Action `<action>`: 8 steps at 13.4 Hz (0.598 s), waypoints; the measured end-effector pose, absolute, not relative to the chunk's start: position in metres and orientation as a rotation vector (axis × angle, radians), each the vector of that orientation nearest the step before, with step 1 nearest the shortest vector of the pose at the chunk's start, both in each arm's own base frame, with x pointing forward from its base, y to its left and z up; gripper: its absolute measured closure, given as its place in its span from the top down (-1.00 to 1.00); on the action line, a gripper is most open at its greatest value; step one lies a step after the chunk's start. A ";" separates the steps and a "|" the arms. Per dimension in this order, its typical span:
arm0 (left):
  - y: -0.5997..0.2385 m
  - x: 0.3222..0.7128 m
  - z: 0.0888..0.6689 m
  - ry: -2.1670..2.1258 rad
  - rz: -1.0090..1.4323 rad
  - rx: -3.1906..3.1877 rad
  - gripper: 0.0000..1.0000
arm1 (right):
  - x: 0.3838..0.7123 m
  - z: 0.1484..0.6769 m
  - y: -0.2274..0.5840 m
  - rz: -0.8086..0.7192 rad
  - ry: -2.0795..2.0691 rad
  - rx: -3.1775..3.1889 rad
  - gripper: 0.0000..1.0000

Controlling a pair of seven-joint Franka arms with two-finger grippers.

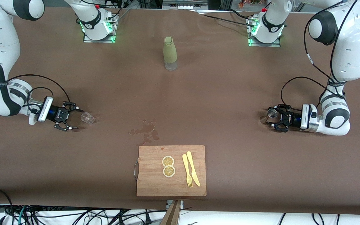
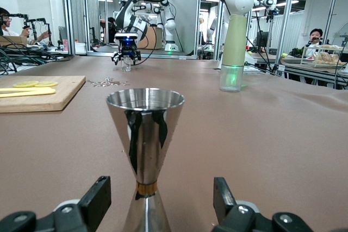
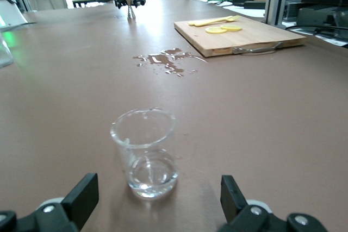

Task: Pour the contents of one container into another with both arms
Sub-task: 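Close the left gripper on the jigger while the right gripper grasps the beaker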

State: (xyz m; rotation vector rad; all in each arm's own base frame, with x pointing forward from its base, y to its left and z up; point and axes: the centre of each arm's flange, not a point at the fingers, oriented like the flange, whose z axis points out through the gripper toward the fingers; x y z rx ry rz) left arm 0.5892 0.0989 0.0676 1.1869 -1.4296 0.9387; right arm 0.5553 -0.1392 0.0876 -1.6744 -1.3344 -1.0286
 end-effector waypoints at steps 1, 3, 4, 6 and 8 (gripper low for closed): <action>0.098 0.589 0.067 -1.430 0.940 1.183 0.66 | 0.551 0.081 -0.133 -1.027 -1.319 -1.648 1.00; 0.097 0.588 0.065 -1.438 0.948 1.173 0.54 | 0.547 0.071 -0.124 -1.022 -1.296 -1.618 1.00; 0.096 0.588 0.064 -1.443 0.952 1.167 0.44 | 0.546 0.068 -0.122 -1.020 -1.290 -1.609 1.00; 0.093 0.589 0.064 -1.451 0.956 1.158 0.30 | 0.546 0.068 -0.115 -1.024 -1.285 -1.591 1.00; 0.092 0.589 0.064 -1.457 0.959 1.152 0.22 | 0.549 0.068 -0.106 -1.032 -1.280 -1.575 1.00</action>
